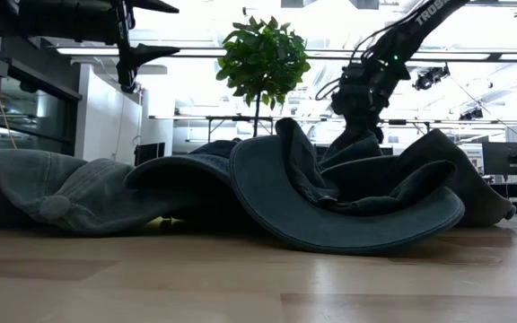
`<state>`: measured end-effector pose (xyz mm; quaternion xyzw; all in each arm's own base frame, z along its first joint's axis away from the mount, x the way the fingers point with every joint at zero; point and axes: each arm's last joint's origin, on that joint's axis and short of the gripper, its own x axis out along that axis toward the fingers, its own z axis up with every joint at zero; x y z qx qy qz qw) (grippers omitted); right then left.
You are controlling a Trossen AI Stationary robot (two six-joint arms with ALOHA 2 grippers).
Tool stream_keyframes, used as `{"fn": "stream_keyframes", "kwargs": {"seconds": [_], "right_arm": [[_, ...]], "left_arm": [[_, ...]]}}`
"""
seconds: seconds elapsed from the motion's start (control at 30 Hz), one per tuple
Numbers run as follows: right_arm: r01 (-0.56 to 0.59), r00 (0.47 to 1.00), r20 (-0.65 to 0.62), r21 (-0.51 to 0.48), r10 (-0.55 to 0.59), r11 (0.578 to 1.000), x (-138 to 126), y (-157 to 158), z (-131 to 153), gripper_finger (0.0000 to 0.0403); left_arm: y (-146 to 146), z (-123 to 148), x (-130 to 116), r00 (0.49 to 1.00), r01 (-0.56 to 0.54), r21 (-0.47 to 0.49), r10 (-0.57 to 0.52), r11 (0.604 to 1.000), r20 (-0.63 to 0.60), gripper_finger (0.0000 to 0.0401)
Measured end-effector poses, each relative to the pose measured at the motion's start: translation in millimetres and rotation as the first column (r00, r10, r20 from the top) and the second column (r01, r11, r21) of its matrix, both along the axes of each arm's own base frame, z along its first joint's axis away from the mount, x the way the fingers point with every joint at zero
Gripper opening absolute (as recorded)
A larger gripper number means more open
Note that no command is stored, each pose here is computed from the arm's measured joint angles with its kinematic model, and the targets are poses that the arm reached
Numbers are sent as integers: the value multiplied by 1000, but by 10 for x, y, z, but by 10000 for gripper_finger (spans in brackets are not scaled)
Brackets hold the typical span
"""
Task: Pick & Place hat
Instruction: Put the top blue cap into the blue bin
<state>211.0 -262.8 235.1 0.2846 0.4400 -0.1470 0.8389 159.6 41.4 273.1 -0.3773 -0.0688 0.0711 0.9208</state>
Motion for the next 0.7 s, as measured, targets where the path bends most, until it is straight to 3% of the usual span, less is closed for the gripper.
{"fn": "stream_keyframes", "kwargs": {"seconds": [0.23,0.4,0.7], "right_arm": [[23,999,-48,43,-21,999,-50,59,-169,0],[163,964,-203,-60,-172,985,-114,10,-203,0],[179,970,-168,-13,-178,984,-131,0,-200,12]], "left_arm": [[0,-1,0,1000,0,0,0,1000,-1,275],[0,-1,0,1000,0,0,0,1000,-1,275],[0,-1,0,1000,1,0,-1,1000,-1,275]]}}
